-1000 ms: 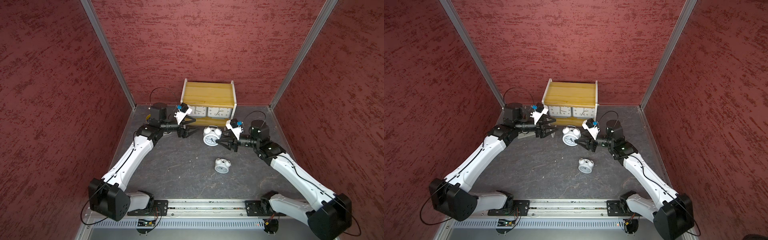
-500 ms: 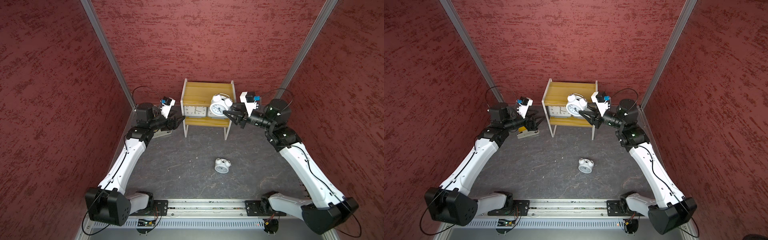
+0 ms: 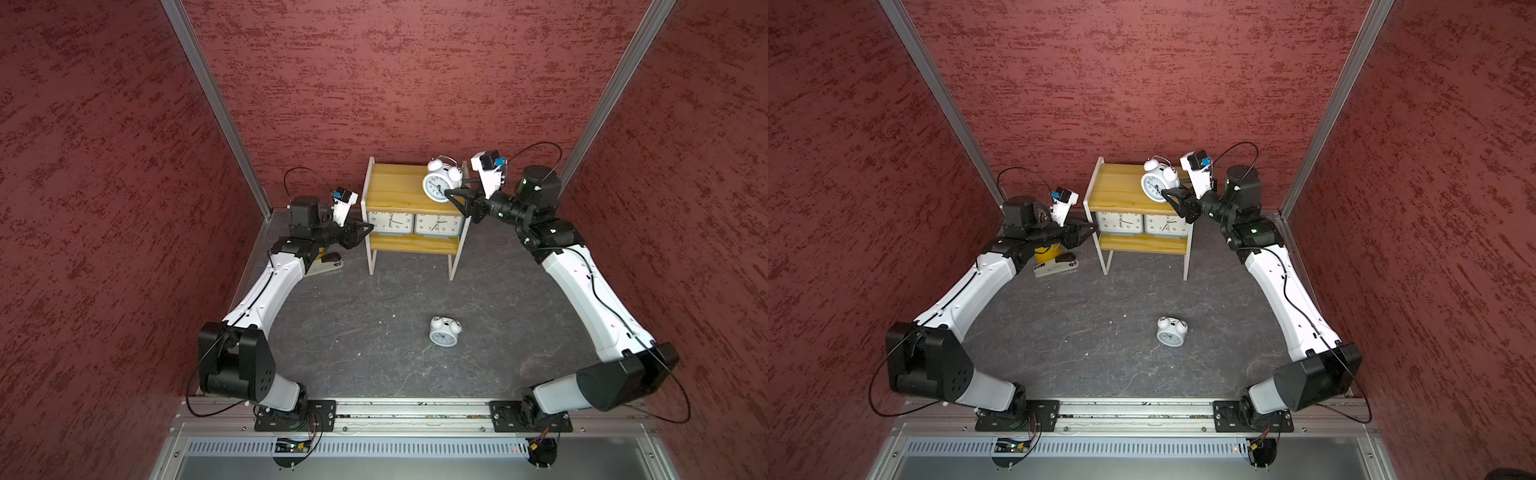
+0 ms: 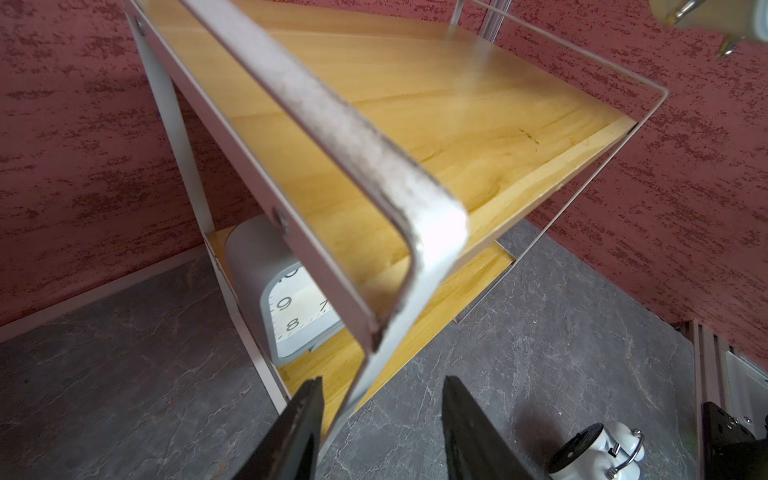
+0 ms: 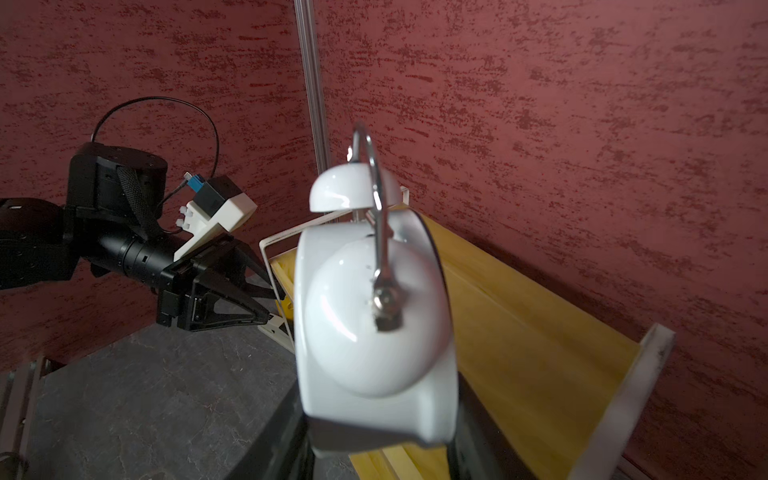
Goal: Place the alarm clocks on the shelf by style
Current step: Adjust the shelf at the center of the board.
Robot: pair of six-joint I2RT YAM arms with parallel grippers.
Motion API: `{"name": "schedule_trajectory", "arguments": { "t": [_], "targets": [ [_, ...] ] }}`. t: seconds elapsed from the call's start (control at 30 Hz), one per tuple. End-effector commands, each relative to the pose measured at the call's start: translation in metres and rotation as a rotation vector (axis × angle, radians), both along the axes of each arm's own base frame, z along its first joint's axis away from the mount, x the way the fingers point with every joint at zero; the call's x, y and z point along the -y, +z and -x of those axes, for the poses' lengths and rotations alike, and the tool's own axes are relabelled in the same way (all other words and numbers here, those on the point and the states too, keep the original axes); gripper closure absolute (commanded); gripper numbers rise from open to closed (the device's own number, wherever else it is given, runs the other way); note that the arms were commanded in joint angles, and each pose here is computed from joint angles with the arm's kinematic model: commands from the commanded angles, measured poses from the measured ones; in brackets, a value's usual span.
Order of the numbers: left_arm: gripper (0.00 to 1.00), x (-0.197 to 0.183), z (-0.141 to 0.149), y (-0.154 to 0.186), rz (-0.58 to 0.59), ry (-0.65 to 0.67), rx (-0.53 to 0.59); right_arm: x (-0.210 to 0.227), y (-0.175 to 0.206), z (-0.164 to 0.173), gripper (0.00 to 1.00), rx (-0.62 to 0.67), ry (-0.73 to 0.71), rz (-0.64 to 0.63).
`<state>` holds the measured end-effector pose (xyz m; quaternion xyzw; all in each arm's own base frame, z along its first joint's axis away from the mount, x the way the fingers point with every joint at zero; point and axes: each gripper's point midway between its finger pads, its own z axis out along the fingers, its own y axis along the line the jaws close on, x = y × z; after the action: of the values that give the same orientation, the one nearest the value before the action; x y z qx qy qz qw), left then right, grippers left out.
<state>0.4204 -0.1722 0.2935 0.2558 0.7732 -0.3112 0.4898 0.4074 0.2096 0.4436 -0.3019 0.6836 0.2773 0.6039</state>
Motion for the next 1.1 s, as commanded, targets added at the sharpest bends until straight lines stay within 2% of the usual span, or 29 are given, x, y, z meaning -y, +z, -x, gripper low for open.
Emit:
{"name": "schedule_trajectory", "arguments": {
  "t": [0.0, 0.43, 0.57, 1.07],
  "targets": [
    [0.53, 0.008, -0.003, 0.007, 0.009, -0.041, 0.027, 0.003, 0.026, -0.006, 0.75, 0.061, -0.013, -0.020],
    [0.77, 0.019, 0.001, -0.005, 0.029, -0.108, -0.010, 0.001, 0.012, -0.038, 0.75, 0.027, -0.040, 0.017],
    [0.79, 0.024, 0.005, -0.004, 0.032, -0.136, -0.011, 0.002, 0.006, -0.045, 0.75, 0.015, -0.051, 0.028],
    [0.79, 0.026, 0.008, -0.005, 0.027, -0.145, -0.013, 0.014, -0.008, -0.051, 0.74, -0.013, -0.112, 0.072]
  ]
}}
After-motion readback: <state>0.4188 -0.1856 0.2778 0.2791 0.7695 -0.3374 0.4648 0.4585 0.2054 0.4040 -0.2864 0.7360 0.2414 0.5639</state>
